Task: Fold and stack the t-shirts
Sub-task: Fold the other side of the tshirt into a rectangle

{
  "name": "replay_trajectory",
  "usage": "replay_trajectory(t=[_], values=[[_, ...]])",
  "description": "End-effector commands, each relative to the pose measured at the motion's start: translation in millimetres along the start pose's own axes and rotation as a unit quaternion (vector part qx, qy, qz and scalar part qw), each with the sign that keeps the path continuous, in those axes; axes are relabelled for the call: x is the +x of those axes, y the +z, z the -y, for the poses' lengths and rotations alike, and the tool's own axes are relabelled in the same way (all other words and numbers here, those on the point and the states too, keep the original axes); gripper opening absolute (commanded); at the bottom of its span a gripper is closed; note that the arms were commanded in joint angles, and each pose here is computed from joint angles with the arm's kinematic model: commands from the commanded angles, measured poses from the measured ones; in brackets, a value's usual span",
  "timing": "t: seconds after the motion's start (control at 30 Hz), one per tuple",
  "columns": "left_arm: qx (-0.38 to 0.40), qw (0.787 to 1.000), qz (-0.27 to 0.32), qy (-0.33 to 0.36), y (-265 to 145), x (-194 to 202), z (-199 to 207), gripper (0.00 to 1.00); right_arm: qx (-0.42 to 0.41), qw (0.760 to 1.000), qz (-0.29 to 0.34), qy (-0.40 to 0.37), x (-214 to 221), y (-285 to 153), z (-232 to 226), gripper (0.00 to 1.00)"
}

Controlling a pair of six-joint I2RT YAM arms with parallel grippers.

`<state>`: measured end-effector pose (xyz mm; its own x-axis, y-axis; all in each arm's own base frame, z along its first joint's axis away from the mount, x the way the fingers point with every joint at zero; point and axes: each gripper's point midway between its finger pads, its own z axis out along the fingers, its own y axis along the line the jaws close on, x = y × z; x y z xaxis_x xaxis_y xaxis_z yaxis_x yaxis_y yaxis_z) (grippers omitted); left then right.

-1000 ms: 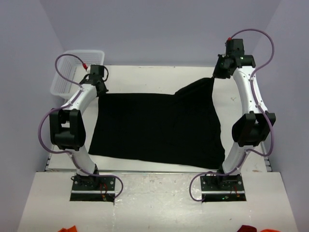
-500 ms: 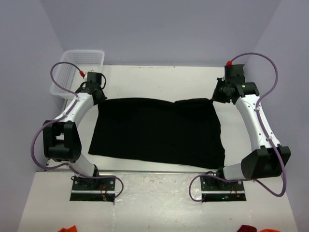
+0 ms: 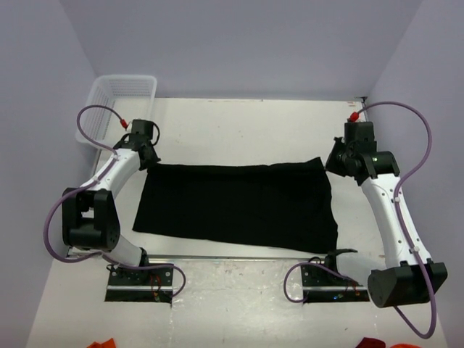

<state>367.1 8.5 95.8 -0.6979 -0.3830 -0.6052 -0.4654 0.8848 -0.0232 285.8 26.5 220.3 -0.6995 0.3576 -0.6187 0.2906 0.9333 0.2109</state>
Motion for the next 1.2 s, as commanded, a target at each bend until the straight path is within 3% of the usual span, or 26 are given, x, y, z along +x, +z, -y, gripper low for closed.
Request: replay_trajectory(t=[0.0, 0.6, 1.17], values=[[-0.001, 1.000, 0.010, -0.016, -9.9, -0.2, -4.2, 0.00, 0.018, 1.000, 0.002, 0.008, 15.0, -4.1, 12.8, 0.00], [0.002, 1.000, -0.002, -0.021, -20.5, 21.4, -12.5, 0.00, 0.036, 0.999, -0.003, 0.029, 60.2, -15.3, 38.4, 0.00], [-0.018, 0.999, -0.018, -0.032, -17.9, 44.7, -24.1, 0.00, 0.017, 0.998, -0.033, 0.049, 82.8, -23.5, 34.3, 0.00]])
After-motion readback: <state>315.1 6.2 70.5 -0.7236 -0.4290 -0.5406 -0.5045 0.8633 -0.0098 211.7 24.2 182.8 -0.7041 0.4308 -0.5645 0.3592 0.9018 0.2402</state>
